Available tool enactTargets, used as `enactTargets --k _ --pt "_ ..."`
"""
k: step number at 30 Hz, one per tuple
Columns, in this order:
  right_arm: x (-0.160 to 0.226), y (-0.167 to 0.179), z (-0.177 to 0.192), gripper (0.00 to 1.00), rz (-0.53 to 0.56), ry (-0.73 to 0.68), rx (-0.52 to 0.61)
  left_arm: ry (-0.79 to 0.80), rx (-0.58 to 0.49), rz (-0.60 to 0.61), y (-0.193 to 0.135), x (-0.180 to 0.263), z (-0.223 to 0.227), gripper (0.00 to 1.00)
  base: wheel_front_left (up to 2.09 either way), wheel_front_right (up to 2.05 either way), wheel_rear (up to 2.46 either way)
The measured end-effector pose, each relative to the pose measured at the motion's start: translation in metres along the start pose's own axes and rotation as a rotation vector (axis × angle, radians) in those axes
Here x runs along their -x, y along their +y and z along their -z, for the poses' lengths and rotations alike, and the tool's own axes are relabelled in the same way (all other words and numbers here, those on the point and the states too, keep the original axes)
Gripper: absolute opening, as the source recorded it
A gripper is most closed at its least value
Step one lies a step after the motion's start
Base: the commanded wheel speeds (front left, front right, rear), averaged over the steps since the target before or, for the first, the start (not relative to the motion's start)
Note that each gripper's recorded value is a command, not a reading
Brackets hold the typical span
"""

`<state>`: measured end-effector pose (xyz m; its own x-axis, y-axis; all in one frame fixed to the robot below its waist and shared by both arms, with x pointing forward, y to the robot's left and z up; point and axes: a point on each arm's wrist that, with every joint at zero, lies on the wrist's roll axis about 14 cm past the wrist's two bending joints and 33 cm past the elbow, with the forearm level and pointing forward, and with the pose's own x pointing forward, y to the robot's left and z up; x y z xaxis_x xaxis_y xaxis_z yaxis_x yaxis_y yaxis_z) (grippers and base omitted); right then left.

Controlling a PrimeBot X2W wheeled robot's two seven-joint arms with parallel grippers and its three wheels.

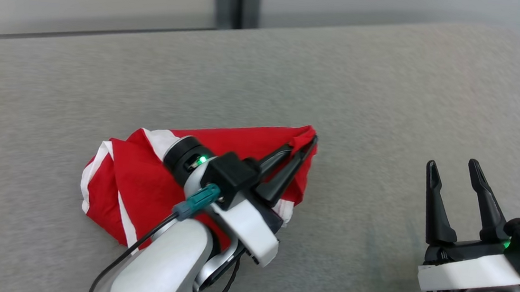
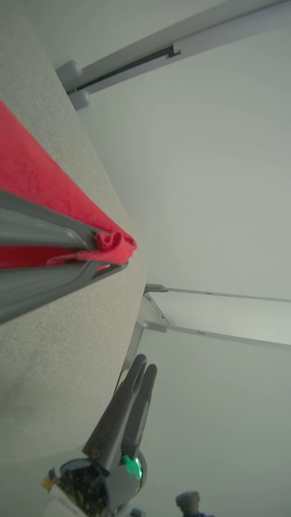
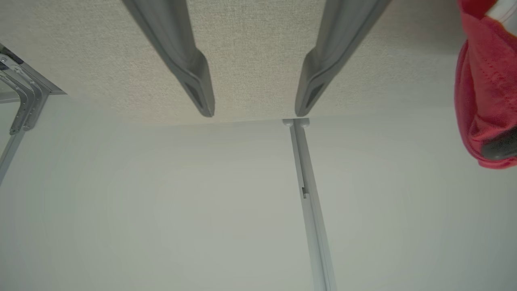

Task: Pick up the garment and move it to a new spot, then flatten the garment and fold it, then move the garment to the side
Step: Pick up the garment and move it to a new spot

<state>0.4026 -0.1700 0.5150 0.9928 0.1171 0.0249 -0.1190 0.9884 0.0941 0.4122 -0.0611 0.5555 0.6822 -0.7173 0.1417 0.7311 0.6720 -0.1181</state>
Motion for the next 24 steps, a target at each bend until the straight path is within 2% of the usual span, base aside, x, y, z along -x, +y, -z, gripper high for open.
enactTargets --k 6,13,14,15,16,20,24 --pt "0.020 -0.043 0.024 1.00 0.150 0.052 -0.015 0.028 0.093 0.192 -0.040 -0.050 0.029 0.00 0.00 0.00 0.00" --pt "0.029 -0.074 0.052 1.00 0.258 0.116 -0.010 0.151 0.217 0.222 -0.043 -0.080 0.095 0.00 0.00 0.00 0.00" --pt "0.030 -0.077 0.057 1.00 0.267 0.130 -0.008 0.172 0.231 0.222 -0.043 -0.082 0.105 0.05 0.00 0.00 0.00" --pt "0.030 -0.079 0.061 1.00 0.273 0.141 -0.007 0.198 0.231 0.222 -0.043 -0.082 0.116 0.77 0.00 0.00 0.00" --pt "0.029 -0.080 0.064 1.00 0.275 0.146 -0.005 0.212 0.229 0.229 -0.043 -0.083 0.123 1.00 0.00 0.00 0.00" --pt "0.019 -0.077 0.069 1.00 0.257 0.148 -0.002 0.183 0.208 0.231 -0.040 -0.083 0.123 1.00 0.00 0.00 0.00" --pt "0.009 -0.067 0.069 1.00 0.216 0.140 -0.001 0.113 0.173 0.185 -0.028 -0.078 0.101 1.00 0.00 0.00 0.00"
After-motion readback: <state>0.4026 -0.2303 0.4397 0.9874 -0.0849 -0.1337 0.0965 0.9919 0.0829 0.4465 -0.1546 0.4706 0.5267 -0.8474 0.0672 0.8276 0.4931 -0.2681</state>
